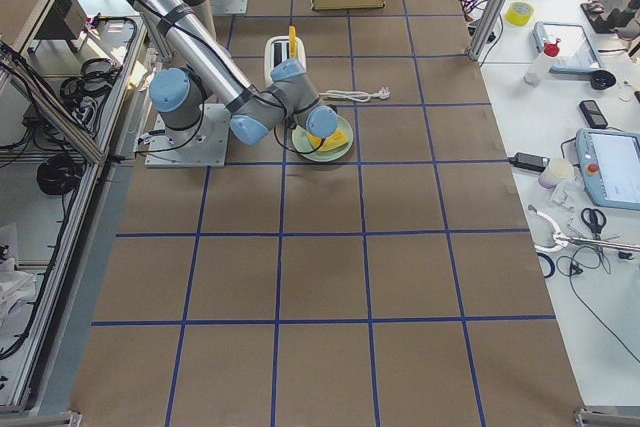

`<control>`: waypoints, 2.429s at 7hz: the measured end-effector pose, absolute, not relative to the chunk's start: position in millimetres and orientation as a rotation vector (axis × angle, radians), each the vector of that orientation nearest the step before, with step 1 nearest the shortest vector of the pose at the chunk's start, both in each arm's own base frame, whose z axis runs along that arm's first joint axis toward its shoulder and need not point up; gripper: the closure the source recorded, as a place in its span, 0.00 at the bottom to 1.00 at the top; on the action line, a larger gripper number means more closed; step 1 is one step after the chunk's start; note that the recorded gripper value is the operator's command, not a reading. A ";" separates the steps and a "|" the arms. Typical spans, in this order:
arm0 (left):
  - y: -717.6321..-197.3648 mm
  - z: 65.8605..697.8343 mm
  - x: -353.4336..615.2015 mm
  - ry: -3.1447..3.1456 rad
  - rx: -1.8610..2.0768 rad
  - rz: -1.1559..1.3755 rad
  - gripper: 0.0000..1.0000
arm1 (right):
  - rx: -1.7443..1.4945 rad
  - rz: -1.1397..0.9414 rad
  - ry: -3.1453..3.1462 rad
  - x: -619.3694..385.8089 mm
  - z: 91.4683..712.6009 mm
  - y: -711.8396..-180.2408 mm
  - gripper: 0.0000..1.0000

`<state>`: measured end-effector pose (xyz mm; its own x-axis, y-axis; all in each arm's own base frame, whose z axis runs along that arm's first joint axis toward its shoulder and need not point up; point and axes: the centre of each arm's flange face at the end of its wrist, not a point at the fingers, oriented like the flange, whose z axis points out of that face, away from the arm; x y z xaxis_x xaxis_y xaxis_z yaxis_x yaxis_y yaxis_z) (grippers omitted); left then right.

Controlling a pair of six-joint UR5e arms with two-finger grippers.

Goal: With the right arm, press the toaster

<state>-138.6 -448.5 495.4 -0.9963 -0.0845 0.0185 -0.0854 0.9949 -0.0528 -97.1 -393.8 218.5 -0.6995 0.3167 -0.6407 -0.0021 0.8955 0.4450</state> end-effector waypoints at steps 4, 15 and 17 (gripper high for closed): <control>-448.6 495.8 -138.6 -3.121 0.133 0.085 0.00 | 0.325 0.499 2.406 -119.6 281.7 -423.7 0.03; -448.6 495.4 -138.8 -3.120 0.133 0.084 0.00 | 0.453 0.174 2.999 20.3 480.9 -504.7 0.00; -448.5 495.4 -138.8 -3.120 0.133 0.084 0.00 | 0.424 0.149 3.073 88.4 478.8 -500.9 0.00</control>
